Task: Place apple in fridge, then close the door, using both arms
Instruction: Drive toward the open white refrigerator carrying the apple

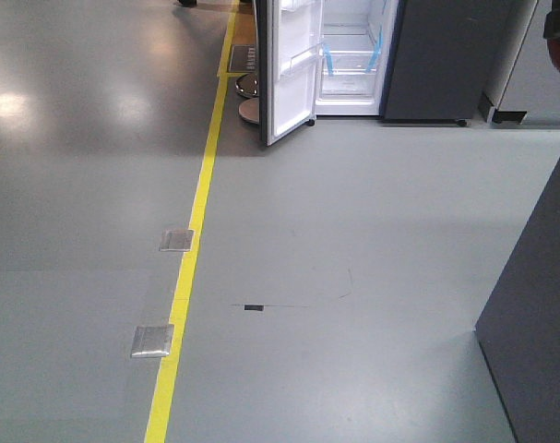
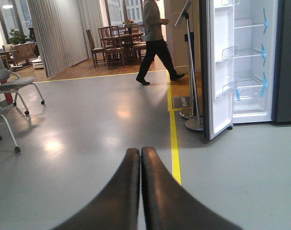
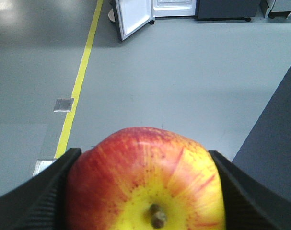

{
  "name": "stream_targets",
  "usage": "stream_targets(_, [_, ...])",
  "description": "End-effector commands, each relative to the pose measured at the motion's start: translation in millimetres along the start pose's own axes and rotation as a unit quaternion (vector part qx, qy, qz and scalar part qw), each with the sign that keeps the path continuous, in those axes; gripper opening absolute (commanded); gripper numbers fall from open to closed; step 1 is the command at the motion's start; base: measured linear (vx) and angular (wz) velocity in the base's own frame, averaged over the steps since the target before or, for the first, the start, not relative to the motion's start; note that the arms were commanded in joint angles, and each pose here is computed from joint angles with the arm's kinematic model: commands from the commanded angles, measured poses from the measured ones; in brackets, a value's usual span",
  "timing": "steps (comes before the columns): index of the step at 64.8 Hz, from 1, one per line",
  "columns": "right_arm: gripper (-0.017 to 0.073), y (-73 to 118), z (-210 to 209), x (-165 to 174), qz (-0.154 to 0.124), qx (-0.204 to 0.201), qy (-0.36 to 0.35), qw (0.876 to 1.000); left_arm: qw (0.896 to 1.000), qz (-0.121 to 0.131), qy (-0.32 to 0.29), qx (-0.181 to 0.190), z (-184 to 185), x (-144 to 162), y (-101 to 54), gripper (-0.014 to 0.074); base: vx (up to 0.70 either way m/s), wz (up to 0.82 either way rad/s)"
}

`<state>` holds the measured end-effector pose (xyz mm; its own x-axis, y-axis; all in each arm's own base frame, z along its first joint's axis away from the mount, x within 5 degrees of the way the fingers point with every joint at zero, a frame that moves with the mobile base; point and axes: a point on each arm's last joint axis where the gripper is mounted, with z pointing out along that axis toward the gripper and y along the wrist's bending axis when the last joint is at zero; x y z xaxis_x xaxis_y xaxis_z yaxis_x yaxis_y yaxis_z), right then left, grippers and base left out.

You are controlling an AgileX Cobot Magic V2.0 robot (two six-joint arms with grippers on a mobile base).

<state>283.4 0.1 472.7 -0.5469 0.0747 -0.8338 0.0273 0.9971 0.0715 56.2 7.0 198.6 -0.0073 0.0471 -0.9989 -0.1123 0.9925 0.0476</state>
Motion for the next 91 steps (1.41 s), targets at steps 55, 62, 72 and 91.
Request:
stream_targets(55, [0.0102, 0.7, -19.8, -13.3, -0.001, -0.003, -0.064, 0.998, 1.000, -0.009, -0.028, 0.010, -0.2, 2.6, -1.9, -0.0006, 0.12, -0.02])
stream_targets(62, [0.0102, 0.7, -19.8, -13.3, -0.001, -0.003, -0.064, 0.998, 1.000, -0.009, -0.028, 0.010, -0.2, 2.6, -1.9, -0.0006, 0.12, -0.01])
stream_targets(72, [0.0102, 0.7, -19.8, -13.3, -0.001, -0.003, -0.064, 0.998, 1.000, -0.009, -0.028, 0.010, -0.2, 2.6, -1.9, -0.0006, 0.13, 0.00])
stream_targets(91, [0.0102, 0.7, -19.8, -13.3, -0.001, -0.003, -0.064, 0.998, 1.000, -0.009, -0.028, 0.010, -0.2, 2.6, -1.9, -0.0006, 0.15, 0.00])
